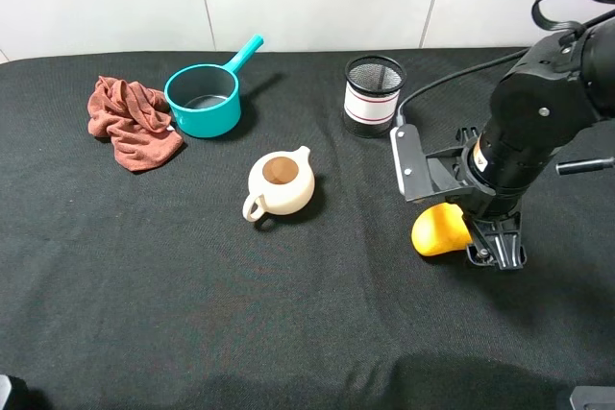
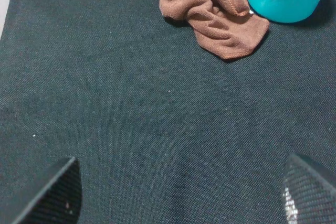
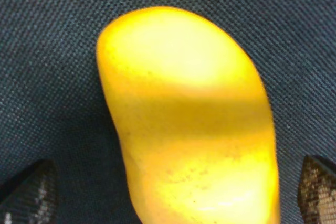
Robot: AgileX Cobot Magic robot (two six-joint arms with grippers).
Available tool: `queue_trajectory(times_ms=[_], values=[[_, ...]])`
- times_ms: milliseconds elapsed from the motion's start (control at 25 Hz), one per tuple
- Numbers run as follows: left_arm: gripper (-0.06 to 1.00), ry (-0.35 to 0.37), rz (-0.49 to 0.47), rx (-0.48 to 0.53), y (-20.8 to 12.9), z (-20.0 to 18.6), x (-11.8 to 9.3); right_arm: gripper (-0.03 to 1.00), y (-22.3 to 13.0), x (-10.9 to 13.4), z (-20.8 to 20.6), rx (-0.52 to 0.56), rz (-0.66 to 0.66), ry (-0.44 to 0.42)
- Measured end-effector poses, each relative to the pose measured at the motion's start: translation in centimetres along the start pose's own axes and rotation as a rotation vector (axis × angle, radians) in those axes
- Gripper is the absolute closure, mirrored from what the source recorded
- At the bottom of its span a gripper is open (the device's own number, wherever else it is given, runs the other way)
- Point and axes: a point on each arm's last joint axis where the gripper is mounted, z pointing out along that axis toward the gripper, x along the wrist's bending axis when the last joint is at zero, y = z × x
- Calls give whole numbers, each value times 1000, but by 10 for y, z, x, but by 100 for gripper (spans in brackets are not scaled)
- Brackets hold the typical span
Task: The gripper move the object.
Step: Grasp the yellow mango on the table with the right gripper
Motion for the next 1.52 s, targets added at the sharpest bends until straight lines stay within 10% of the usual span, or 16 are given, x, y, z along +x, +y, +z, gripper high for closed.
queue_trajectory(times_ms=[1520], values=[[18,0,0,0,0,0,0,27,-1,-7,27,13,-27,26]])
